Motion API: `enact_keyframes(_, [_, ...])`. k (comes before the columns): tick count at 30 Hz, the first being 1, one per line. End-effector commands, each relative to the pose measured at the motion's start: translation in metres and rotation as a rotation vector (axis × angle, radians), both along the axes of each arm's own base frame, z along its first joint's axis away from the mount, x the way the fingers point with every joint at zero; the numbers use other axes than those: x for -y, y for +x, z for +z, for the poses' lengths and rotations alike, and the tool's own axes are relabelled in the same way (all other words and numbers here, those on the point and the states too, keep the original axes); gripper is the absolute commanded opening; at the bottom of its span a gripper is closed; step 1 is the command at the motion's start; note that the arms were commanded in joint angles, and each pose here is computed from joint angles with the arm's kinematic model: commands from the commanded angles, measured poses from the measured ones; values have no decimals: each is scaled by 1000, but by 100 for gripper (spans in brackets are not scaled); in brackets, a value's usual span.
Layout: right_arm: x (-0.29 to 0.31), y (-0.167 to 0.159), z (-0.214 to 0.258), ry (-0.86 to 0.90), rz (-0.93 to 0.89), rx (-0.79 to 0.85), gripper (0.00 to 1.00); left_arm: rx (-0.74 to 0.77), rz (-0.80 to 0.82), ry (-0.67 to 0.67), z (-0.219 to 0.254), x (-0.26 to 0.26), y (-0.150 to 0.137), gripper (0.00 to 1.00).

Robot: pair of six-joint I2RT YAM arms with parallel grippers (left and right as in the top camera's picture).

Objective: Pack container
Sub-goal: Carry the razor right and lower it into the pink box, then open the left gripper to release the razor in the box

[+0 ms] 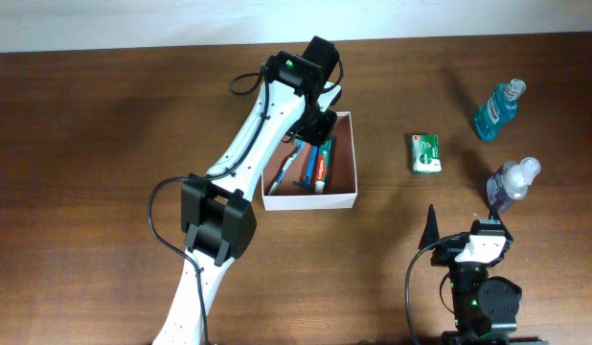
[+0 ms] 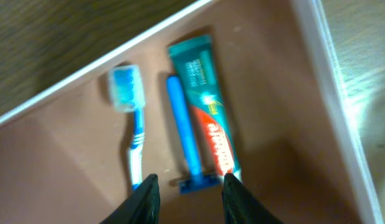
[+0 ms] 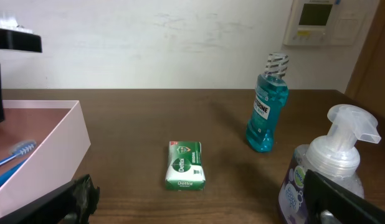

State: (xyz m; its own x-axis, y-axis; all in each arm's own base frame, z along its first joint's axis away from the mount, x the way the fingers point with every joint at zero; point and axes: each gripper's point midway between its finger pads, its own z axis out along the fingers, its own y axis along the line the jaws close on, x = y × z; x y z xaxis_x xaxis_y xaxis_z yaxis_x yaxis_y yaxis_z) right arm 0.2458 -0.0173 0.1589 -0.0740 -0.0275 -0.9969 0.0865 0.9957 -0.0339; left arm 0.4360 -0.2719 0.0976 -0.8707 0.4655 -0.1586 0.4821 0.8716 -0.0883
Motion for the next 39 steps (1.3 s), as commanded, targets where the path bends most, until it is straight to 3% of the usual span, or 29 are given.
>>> enact_keyframes(1, [-2, 0, -3, 0, 6, -5, 98, 21, 20, 94, -6, -23, 8, 32])
enact_keyframes(3, [-2, 0, -3, 0, 6, -5, 98, 5, 14, 105, -13, -30, 8, 27])
enact_keyframes(12, [-2, 0, -3, 0, 6, -5, 98, -66, 34, 141, -42, -59, 7, 27])
enact_keyframes(22, [-2, 0, -3, 0, 6, -5, 98, -94, -18, 82, -43, -45, 0, 23])
enact_keyframes(27, [-2, 0, -3, 0, 6, -5, 98, -128, -24, 11, -20, -35, -9, 24])
enact_keyframes(32, [-2, 0, -3, 0, 6, -5, 98, -35, -26, -32, 37, -32, -3, 25])
enact_keyframes(39, [-2, 0, -3, 0, 6, -5, 98, 267, -29, -179, 153, -28, 7, 65])
